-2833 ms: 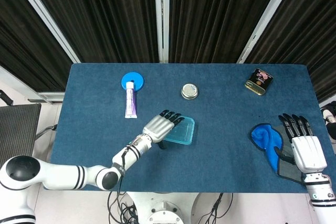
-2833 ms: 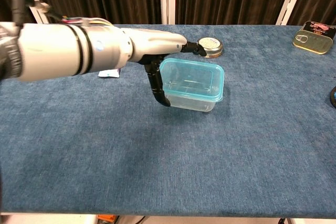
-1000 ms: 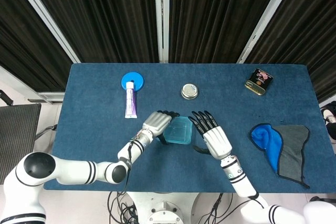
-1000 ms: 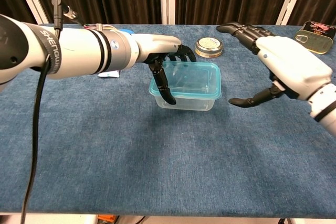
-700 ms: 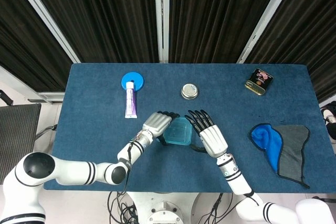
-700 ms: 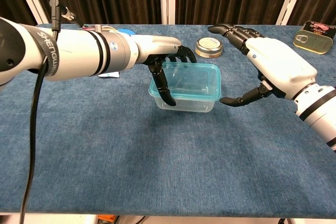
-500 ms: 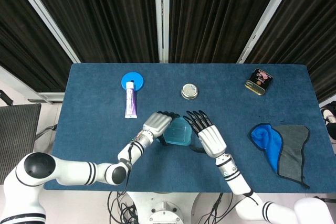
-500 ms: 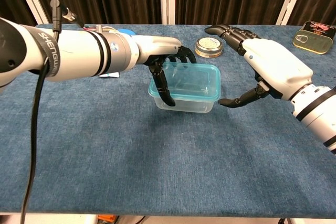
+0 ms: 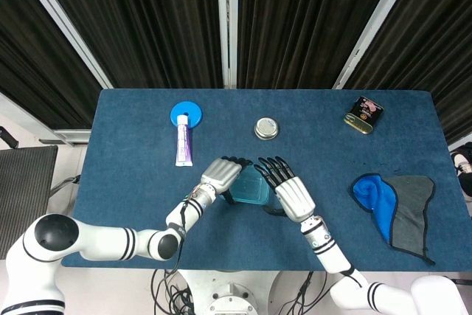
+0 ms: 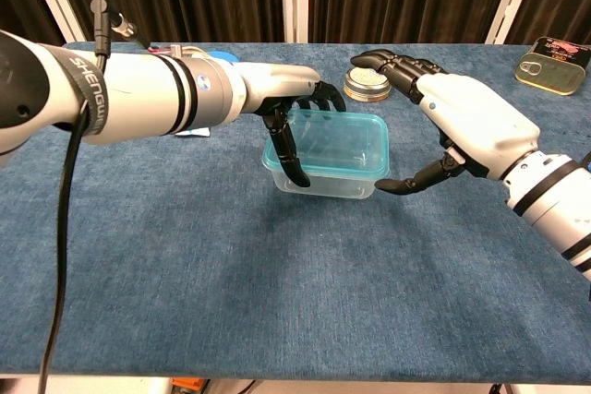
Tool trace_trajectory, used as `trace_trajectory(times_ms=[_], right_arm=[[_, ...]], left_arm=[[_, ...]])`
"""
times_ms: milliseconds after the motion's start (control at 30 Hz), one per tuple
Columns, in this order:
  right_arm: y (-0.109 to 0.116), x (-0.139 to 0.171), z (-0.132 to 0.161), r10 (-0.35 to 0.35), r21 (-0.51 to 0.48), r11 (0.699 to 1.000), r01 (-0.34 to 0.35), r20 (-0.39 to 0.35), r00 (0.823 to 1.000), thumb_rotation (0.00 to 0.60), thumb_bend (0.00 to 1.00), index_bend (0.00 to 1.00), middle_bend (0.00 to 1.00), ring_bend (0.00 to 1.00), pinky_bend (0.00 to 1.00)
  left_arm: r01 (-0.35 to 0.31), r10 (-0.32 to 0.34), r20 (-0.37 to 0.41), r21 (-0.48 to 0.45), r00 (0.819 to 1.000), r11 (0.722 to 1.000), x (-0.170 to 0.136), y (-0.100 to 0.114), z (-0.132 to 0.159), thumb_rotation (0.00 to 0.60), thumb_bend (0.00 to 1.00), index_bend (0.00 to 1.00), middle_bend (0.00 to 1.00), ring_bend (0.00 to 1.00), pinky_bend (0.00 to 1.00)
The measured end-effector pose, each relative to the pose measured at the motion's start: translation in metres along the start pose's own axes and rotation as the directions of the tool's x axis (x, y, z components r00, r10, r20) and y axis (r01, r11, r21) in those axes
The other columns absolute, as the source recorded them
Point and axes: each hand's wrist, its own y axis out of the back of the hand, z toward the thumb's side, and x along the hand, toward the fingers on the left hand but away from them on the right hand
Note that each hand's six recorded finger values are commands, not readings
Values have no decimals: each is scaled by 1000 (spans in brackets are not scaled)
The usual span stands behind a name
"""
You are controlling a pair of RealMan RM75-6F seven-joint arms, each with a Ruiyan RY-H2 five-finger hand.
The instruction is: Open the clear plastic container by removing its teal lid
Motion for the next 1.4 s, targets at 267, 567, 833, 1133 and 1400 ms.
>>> trace_trajectory(times_ms=[267, 567, 833, 1133, 1400], right_arm=[[0, -3, 1, -7, -3, 1000, 7, 0, 1000, 577, 26, 0, 0, 0, 0], [6, -6, 2, -28, -2, 1000, 28, -5, 1000, 578, 26, 0, 0, 0, 0], [10, -7, 1, -40, -11, 999, 40, -3, 999, 576, 26, 0, 0, 0, 0], [14, -9, -1, -46, -26, 999, 47, 4, 999, 578, 26, 0, 0, 0, 0], [17, -10, -1, -50, -47, 998, 51, 4, 999, 576, 40, 0, 0, 0, 0]], left_arm=[[1, -1, 0, 8, 1000, 1000, 0, 0, 0, 600, 0, 167, 204, 145, 220], [-11, 12, -3, 35, 1000, 999, 0, 0, -1, 600, 0, 167, 204, 145, 220], [-25, 25, -4, 60, 1000, 998, 0, 2, 0, 600, 0, 167, 204, 145, 220], [-26, 26, -6, 96, 1000, 995, 0, 1, 0, 600, 0, 167, 204, 145, 220], [-27, 28, -6, 113, 1000, 993, 1, 1, 2, 600, 0, 165, 202, 145, 218]])
